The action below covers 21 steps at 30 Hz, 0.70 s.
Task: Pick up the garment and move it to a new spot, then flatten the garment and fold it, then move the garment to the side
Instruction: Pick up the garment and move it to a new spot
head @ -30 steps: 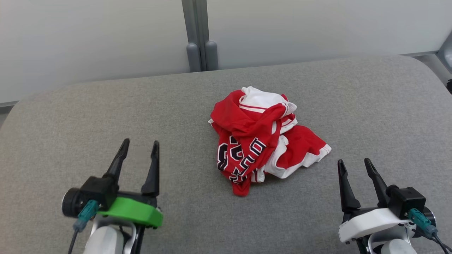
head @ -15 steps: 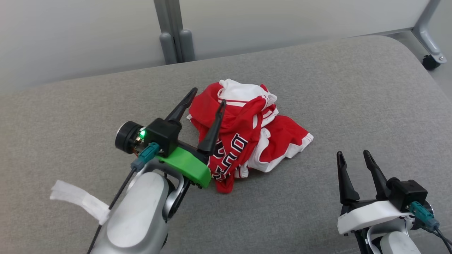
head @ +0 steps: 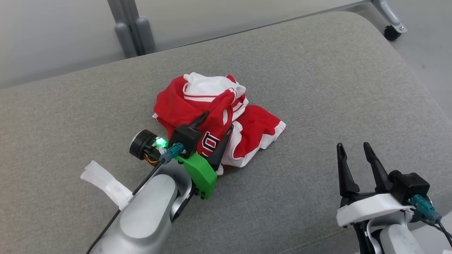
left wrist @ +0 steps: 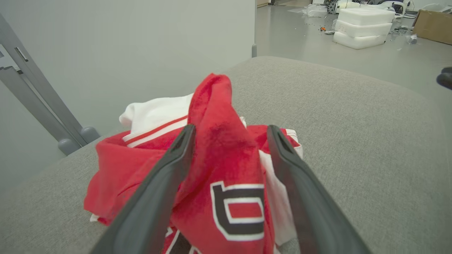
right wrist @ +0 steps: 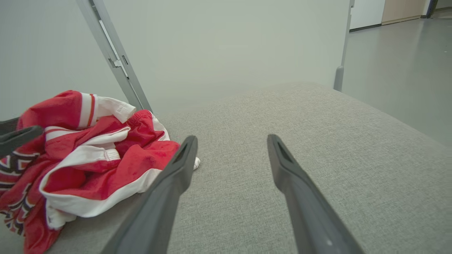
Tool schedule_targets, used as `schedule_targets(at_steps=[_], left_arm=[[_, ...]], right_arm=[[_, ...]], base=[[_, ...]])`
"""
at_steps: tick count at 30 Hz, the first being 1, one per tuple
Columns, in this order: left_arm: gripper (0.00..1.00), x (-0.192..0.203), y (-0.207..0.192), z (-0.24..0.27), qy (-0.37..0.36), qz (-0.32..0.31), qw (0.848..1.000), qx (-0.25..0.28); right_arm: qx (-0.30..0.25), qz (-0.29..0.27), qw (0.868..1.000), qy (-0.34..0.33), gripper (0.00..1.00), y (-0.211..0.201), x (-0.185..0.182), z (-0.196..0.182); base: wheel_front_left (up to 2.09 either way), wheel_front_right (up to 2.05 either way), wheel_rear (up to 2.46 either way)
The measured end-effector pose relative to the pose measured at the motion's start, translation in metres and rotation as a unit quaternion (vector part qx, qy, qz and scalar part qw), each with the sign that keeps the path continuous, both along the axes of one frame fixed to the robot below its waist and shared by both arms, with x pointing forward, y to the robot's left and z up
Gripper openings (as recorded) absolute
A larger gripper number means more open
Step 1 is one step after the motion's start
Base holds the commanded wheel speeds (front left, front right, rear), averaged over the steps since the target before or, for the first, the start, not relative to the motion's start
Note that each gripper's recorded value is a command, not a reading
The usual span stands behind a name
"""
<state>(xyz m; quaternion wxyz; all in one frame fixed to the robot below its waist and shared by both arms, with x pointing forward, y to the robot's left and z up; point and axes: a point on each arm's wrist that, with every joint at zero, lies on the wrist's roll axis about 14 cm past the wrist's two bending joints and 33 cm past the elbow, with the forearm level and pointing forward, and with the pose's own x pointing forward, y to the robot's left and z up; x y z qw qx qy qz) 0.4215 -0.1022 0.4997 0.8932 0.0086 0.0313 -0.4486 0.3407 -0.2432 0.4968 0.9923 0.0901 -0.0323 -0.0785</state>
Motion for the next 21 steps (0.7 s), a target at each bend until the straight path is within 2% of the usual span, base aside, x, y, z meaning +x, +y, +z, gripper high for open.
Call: schedule_targets(at_steps=[5,6,7,15,21], left_arm=[[1.0,0.005,0.003,-0.029,0.027,0.003,0.999,0.029],[0.48,0.006,0.003,-0.032,0.029,0.004,0.999,0.032],[0.0,0.008,0.004,-0.033,0.031,0.007,0.999,0.028],[0.0,0.018,0.006,-0.013,0.006,0.017,1.0,0.01],[0.0,0.033,0.0,0.049,-0.068,0.015,0.997,-0.026]], right_arm=[[-0.002,-0.012,1.0,0.007,1.0,-0.007,-0.004,-0.003],[-0.001,-0.013,1.0,0.008,1.0,-0.008,-0.005,-0.004],[-0.002,-0.015,1.0,0.009,1.0,-0.008,-0.005,-0.004],[-0.001,-0.006,1.0,0.003,1.0,-0.004,-0.002,-0.001],[0.003,0.005,1.0,-0.003,1.0,0.003,-0.001,0.001]], base=[[0.0,0.0,0.0],[0.0,0.0,0.0],[0.0,0.0,0.0],[0.0,0.0,0.0],[0.0,0.0,0.0]])
